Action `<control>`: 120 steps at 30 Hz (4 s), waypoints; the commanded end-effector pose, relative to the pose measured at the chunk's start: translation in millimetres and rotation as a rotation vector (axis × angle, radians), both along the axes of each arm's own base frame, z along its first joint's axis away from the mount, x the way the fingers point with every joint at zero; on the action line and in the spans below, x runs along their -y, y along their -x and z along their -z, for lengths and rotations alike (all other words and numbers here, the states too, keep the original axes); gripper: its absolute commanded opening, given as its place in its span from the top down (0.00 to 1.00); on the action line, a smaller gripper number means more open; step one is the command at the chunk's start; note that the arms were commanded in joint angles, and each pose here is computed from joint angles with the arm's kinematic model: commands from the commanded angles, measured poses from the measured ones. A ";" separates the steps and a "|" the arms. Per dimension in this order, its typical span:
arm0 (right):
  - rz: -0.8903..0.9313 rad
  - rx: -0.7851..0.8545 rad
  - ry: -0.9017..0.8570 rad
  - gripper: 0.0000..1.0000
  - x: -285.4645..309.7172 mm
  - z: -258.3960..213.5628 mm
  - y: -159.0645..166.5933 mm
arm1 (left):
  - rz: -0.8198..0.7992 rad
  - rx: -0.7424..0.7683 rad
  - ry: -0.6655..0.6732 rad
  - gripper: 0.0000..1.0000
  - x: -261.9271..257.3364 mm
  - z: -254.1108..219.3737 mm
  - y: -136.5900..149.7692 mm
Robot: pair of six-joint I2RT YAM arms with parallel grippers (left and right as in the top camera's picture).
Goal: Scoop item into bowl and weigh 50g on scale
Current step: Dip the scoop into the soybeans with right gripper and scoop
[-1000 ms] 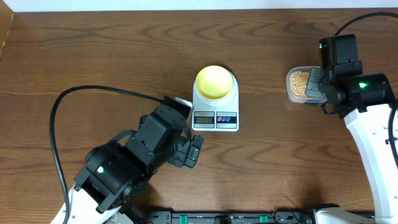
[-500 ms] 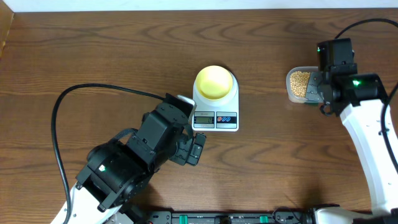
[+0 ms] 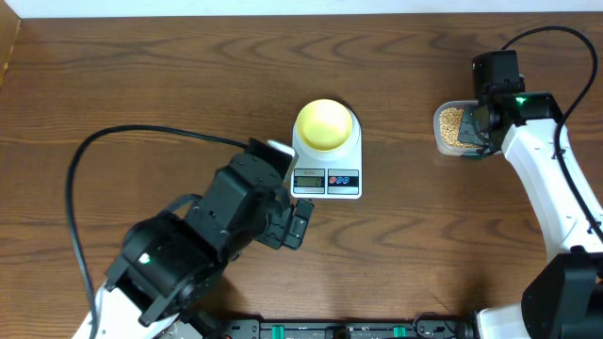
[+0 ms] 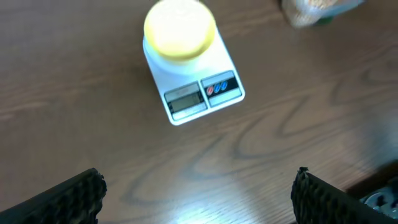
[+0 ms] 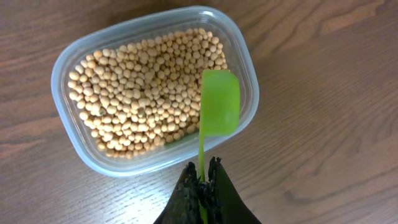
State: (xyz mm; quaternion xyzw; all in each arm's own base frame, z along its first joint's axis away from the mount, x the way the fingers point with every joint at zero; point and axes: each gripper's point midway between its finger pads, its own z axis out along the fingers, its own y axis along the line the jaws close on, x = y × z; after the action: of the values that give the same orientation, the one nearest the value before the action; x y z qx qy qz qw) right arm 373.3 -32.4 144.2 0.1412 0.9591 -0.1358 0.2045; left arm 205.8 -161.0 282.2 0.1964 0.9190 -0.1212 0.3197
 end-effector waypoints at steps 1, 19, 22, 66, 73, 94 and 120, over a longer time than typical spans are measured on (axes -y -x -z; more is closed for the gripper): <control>-0.005 0.005 0.024 0.99 5.6 -0.7 -2.0 | 0.019 0.039 0.035 0.02 2.1 -21.1 1.0; 0.006 -0.075 0.016 0.99 10.6 42.7 -13.7 | 0.018 0.049 0.045 0.02 0.4 -24.7 2.7; 0.006 -0.089 0.016 0.99 10.5 49.3 -14.7 | 0.018 0.049 0.044 0.02 0.4 -24.7 2.7; -0.030 -0.064 -0.731 0.99 -0.6 51.0 -1.2 | 0.018 0.047 0.042 0.02 0.8 -23.7 2.3; -0.015 -0.020 -0.792 0.99 11.2 60.7 -5.9 | 0.018 0.047 0.042 0.02 0.7 -23.7 2.3; -0.114 0.143 -1.141 0.99 16.7 53.2 -13.0 | 0.018 0.047 0.042 0.02 0.8 -23.7 2.3; -0.146 0.316 -1.433 0.99 18.3 4.2 -11.8 | 0.018 0.047 0.042 0.02 0.7 -23.7 2.3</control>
State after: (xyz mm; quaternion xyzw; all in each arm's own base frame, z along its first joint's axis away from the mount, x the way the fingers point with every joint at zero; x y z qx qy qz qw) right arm 384.1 -57.7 123.6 0.2111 0.8083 0.5149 0.1923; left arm 204.1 -162.7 298.6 0.1961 0.9115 -0.1370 0.3345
